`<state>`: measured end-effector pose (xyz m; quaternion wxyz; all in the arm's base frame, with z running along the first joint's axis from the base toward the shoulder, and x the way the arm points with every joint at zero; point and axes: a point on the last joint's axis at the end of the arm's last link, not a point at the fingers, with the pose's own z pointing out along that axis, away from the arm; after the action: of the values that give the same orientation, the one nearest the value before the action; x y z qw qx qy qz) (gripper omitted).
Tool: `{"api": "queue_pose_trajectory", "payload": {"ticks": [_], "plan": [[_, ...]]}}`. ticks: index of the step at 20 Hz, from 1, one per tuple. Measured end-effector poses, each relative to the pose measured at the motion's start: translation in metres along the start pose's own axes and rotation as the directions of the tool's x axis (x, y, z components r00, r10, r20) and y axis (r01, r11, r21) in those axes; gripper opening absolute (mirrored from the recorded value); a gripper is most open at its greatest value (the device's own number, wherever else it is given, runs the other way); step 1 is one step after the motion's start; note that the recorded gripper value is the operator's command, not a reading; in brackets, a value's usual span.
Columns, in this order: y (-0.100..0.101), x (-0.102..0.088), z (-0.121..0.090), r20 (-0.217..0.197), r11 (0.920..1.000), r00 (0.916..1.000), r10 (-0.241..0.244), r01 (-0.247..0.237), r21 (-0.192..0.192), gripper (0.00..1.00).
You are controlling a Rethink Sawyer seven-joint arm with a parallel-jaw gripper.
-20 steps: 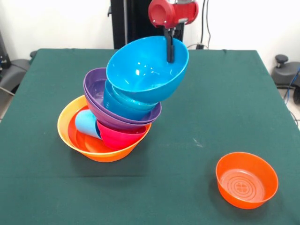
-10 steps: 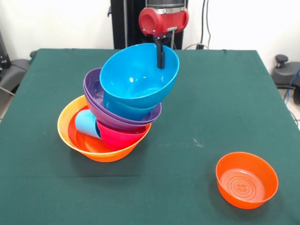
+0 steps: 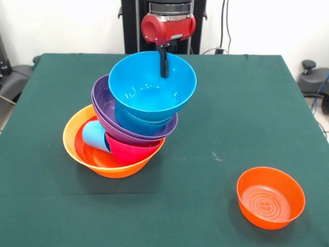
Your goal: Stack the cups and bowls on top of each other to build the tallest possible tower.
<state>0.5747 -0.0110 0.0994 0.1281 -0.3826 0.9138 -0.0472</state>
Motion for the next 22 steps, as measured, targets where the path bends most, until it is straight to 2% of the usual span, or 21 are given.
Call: {"api": "queue_pose_trajectory", "payload": {"ticks": [3,11,12,15,18,19,22], "plan": [[-0.001,-0.001,0.001,-0.003,1.0000,1.0000,-0.002,0.002,0.009,0.00],[-0.006,-0.012,0.001,0.027,0.9986,0.9996,-0.013,0.011,0.052,0.00],[-0.010,-0.013,0.001,0.053,0.9979,0.9986,-0.007,0.004,0.064,1.00],[-0.015,-0.012,0.000,0.069,0.9976,0.9976,0.011,-0.016,0.068,1.00],[-0.027,-0.011,-0.002,0.095,0.9959,0.9939,0.056,-0.062,0.066,1.00],[-0.033,-0.010,-0.004,0.103,0.9940,0.9911,0.084,-0.091,0.061,1.00],[-0.043,-0.008,-0.006,0.112,0.9895,0.9854,0.128,-0.134,0.053,1.00]]}}
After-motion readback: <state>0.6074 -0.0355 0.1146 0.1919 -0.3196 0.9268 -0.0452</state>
